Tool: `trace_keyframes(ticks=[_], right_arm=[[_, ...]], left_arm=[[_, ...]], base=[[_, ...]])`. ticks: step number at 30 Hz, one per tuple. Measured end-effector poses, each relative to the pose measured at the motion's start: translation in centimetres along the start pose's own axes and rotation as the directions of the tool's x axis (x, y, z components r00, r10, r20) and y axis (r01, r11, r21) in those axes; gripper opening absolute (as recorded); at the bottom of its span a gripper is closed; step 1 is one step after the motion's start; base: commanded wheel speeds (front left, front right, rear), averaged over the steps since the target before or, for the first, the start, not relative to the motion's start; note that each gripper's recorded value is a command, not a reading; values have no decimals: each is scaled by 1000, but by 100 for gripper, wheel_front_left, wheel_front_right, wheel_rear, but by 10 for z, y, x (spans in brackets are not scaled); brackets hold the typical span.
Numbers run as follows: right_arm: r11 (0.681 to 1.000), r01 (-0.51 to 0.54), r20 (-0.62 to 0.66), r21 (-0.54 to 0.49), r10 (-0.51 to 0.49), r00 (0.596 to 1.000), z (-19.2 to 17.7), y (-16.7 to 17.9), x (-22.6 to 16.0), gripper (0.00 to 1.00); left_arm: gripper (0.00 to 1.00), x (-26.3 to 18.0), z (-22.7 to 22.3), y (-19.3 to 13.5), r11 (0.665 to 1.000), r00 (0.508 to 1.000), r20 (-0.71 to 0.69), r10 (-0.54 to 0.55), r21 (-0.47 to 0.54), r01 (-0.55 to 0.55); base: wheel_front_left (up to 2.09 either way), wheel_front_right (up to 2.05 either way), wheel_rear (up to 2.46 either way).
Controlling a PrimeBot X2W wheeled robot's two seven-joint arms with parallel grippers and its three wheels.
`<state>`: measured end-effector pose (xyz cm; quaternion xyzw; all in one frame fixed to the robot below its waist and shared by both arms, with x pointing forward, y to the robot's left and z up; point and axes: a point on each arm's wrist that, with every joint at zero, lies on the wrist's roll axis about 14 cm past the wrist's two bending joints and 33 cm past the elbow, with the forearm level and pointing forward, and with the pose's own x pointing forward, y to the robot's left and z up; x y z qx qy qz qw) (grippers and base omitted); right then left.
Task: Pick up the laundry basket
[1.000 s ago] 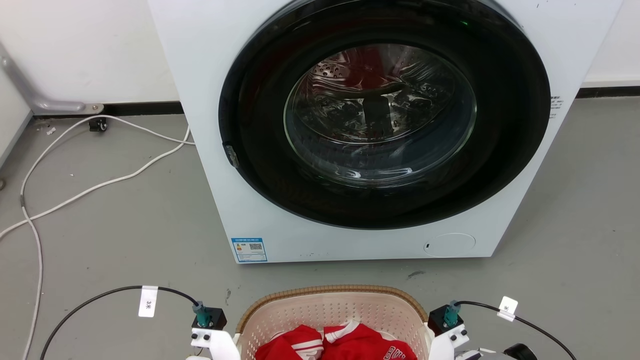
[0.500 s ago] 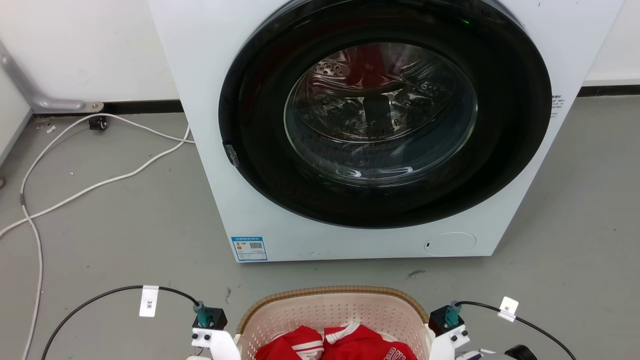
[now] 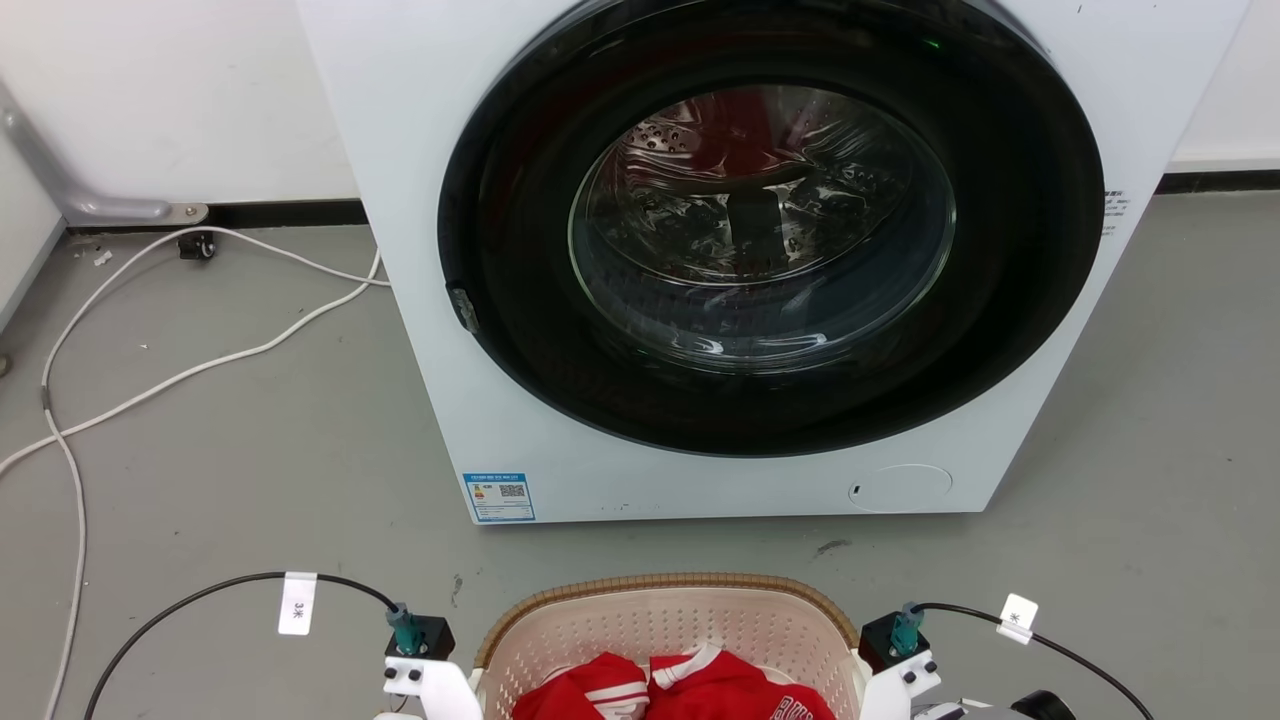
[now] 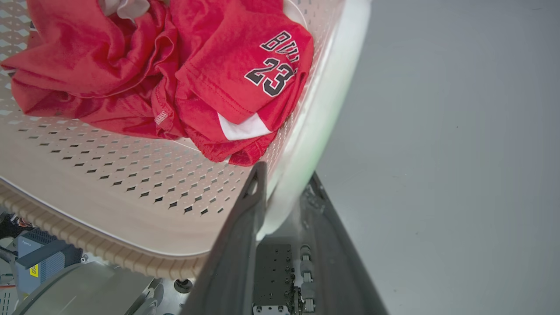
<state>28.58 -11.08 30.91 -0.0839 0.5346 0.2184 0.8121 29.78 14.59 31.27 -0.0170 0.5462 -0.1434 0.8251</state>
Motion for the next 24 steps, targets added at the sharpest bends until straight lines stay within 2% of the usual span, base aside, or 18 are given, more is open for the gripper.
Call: trace_keyframes(ticks=[24], right_arm=[[1000, 2, -6, -1, -2, 1000, -2, -1, -1, 0]], left_arm=[[0, -1, -5, -1, 1000, 1000, -6, -2, -6, 2]], base=[[0, 0, 0]])
